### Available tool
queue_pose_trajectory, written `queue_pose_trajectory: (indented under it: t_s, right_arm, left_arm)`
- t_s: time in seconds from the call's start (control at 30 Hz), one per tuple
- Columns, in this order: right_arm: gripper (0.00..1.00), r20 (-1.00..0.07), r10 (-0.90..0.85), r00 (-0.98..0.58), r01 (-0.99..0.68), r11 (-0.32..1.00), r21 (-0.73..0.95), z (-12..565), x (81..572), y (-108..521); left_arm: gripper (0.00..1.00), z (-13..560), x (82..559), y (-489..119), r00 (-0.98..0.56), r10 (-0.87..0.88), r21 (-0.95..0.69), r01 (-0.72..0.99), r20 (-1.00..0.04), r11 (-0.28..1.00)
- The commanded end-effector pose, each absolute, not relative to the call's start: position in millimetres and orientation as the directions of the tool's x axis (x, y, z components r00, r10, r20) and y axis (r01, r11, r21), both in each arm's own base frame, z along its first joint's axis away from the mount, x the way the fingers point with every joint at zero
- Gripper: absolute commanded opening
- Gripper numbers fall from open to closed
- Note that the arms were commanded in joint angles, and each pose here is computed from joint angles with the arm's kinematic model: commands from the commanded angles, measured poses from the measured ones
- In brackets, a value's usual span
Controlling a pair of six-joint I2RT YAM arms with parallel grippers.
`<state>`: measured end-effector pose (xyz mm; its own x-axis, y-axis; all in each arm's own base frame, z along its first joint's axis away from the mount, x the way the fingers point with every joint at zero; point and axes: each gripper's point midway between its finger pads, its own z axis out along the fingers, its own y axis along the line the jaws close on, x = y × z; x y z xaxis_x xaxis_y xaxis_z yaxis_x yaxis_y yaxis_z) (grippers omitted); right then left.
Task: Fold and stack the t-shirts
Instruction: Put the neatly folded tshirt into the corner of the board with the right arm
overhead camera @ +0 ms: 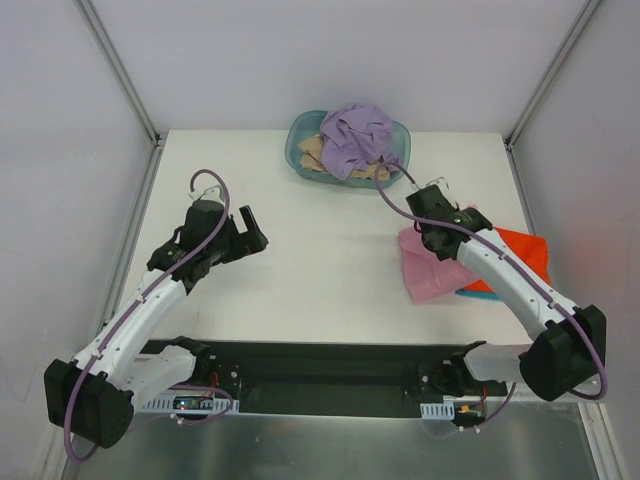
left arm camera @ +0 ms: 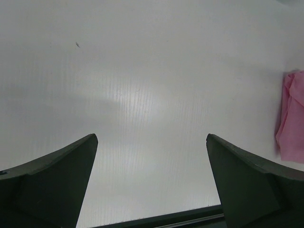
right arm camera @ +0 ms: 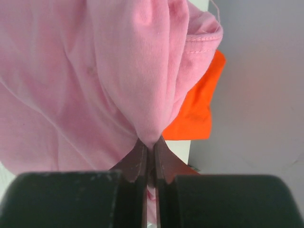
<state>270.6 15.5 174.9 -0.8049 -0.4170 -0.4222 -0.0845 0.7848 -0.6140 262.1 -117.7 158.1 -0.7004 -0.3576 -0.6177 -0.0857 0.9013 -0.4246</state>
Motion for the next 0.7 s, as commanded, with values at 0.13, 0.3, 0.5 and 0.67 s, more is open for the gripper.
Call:
queue_pose_trajectory:
  t_s: [0.13, 0.3, 0.5, 0.67]
  right_arm:
    - [0.01, -0.479, -0.403, -0.78, 0.002, 0.764, -0.646, 228, 275, -17]
    - [0.01, -0.49, -0.372, -0.788, 0.041, 0.763, -0.645, 246, 275, -28]
    - [0.01, -0.526, -0.336, -0.782, 0.069, 0.791, -0.608, 267, 276, -29]
    - [0.01, -0.537, -0.32, -0.781, 0.079, 0.801, -0.593, 281, 274, -31]
  left_arm:
    - [0.99, 147, 260, -109, -0.711, -0.318, -0.374, -0.084, -0.627, 0.924]
    - [0.99, 145, 261, -111, -0.724, -0.302, -0.369, -0.07, -0.621, 0.927]
    - [0.99, 142, 262, -105, -0.715, -0.3, -0.343, -0.089, -0.631, 0.935]
    - [0.99, 143, 262, -104, -0.714, -0.303, -0.348, -0.089, -0.631, 0.933]
